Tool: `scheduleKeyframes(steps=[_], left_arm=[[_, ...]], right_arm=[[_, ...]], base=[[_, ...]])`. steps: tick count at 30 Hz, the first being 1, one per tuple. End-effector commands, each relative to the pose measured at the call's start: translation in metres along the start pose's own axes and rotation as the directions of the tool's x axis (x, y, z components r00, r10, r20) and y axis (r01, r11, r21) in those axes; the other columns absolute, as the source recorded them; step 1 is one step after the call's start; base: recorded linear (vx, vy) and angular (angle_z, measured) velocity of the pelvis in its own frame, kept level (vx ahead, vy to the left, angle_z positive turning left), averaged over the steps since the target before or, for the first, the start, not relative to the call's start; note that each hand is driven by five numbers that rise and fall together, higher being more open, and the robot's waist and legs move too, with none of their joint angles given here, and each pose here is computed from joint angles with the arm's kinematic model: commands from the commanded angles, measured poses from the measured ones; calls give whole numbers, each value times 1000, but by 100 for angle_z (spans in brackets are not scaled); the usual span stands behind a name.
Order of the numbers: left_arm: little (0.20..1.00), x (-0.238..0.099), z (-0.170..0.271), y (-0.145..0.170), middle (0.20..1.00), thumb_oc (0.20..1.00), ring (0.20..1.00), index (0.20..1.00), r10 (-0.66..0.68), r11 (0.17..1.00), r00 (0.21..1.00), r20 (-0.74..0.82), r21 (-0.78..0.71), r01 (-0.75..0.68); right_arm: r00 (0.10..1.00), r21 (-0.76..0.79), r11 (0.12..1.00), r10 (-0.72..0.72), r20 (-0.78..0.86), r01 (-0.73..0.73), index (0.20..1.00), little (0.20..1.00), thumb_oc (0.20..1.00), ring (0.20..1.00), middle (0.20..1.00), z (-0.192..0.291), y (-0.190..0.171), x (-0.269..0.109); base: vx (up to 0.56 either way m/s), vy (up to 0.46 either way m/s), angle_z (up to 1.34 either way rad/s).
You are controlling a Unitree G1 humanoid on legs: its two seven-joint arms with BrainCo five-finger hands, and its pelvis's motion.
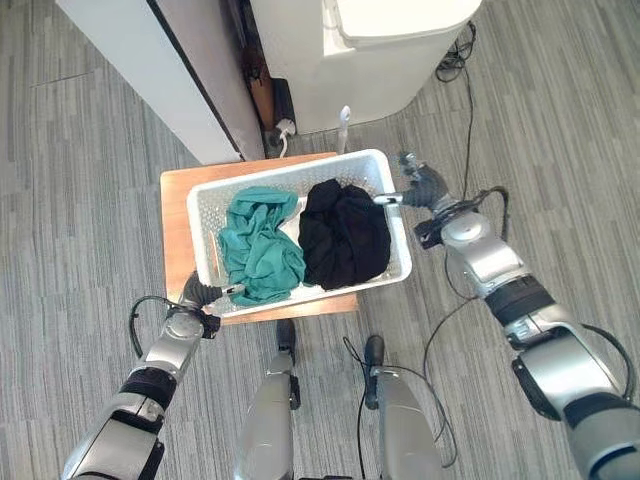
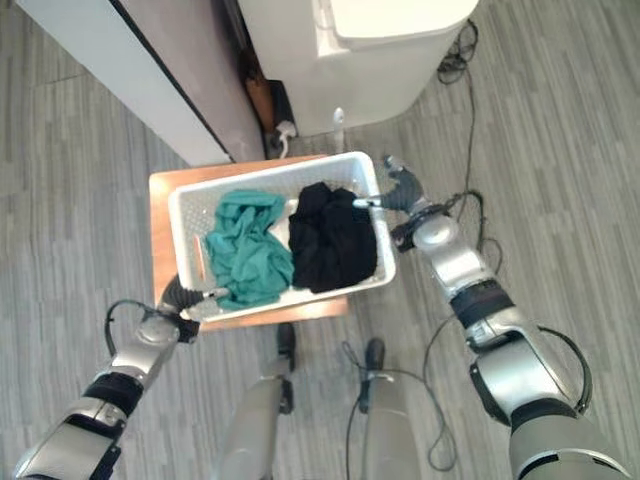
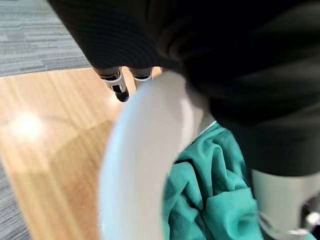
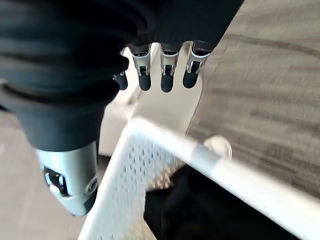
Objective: Grab the laundry basket,head to the washer,open it,put in the laundry and shut it.
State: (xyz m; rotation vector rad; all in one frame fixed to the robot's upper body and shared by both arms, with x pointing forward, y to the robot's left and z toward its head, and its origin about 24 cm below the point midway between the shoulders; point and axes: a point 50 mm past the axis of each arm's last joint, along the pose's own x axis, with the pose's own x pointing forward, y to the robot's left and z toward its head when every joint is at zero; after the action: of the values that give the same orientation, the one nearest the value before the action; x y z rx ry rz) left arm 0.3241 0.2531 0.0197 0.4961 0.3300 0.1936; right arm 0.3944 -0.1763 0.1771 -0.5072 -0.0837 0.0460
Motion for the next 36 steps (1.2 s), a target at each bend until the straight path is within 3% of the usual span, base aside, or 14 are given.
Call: scheduleKeyframes(steps=[1,8,19,26,36], left_arm=[[1000,8,6,-7,1000,1000,1000,1000,9,1000,1000,-22,8,-8],[1000,1,-13,-20,1000,1000,1000,1000,-48,999,995,-85,-24,46],[1000,-2,-17,-31,1000,1000,1000,1000,-97,995,991,-97,-26,94],[1000,2,-3,-21,1000,1000,1000,1000,-87,996,995,-52,-4,87],[1000,2,17,1,1000,1000,1000,1000,-33,999,998,53,8,33]], right_arm=[[991,21,996,-90,99,89,1000,1000,1000,1000,1000,17,-28,-1],[996,42,999,-29,80,26,1000,1000,1000,1000,1000,13,-18,0],[984,-130,981,127,-121,-142,1000,1000,1000,1000,1000,-26,15,1],[953,-226,955,128,-276,-194,1000,1000,1000,1000,1000,-33,24,14],[950,-205,957,143,-277,-204,1000,1000,1000,1000,1000,-17,37,23]], base=[[0,0,0],[1,1,-1],[0,0,0],[-1,1,1],[0,0,0]])
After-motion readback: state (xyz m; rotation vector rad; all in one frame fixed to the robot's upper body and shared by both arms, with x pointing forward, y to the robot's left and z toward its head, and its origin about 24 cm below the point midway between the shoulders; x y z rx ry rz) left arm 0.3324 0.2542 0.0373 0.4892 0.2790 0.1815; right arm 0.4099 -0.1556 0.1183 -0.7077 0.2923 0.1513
